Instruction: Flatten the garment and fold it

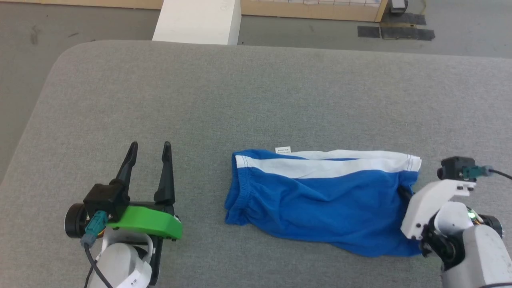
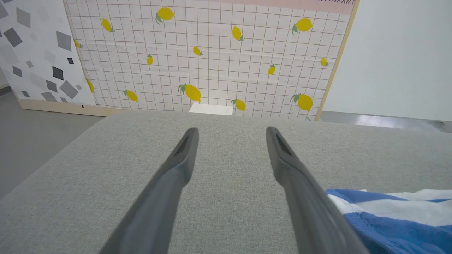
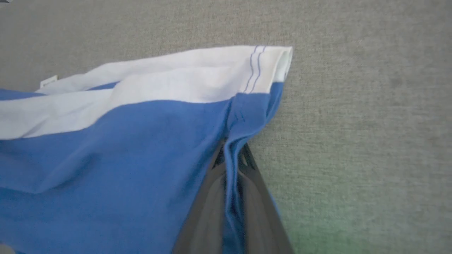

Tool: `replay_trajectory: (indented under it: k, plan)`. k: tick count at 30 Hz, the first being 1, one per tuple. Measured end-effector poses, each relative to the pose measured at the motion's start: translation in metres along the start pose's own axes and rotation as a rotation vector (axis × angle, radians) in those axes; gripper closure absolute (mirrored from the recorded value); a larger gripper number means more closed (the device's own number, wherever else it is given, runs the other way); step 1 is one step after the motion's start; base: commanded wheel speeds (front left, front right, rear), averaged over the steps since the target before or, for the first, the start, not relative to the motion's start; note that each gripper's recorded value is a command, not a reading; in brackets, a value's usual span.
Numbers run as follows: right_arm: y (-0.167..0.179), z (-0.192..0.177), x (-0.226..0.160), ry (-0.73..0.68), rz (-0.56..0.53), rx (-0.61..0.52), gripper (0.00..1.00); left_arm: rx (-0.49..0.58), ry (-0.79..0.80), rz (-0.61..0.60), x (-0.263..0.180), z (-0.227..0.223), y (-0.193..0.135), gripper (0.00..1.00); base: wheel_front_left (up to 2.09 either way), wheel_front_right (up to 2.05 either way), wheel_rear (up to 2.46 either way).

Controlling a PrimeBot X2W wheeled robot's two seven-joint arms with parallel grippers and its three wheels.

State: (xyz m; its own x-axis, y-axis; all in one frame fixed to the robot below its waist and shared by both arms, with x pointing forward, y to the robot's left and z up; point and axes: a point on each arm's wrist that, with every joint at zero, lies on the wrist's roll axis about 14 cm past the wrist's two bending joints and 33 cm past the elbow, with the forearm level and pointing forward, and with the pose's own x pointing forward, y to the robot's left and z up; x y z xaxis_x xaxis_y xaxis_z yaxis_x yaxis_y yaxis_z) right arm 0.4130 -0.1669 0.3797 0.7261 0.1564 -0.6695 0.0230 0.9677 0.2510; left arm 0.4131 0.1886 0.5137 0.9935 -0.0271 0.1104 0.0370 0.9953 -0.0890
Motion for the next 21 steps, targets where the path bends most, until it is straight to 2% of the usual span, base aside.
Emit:
replay_trajectory:
  k: [7, 13, 17, 21]
  plan:
    - [-0.046, 0.02, -0.027, -0.11, -0.139, 0.004, 1.0, -0.013, -0.016, 0.004, 0.0, 0.005, -0.001, 0.0, 0.0, 0.0, 0.0]
    - [-0.082, 0.05, -0.062, -0.184, -0.306, -0.093, 1.0, -0.018, -0.009, -0.005, -0.001, 0.002, -0.004, 0.0, 0.0, 0.0, 0.0]
    - [-0.073, 0.066, -0.074, -0.209, -0.309, -0.148, 1.0, -0.022, 0.0, -0.01, 0.0, -0.001, -0.006, 0.0, 0.0, 0.0, 0.0]
    - [-0.033, 0.077, -0.077, -0.224, -0.217, -0.22, 1.0, -0.024, 0.009, -0.011, -0.001, -0.004, -0.005, 0.0, 0.0, 0.0, 0.0]
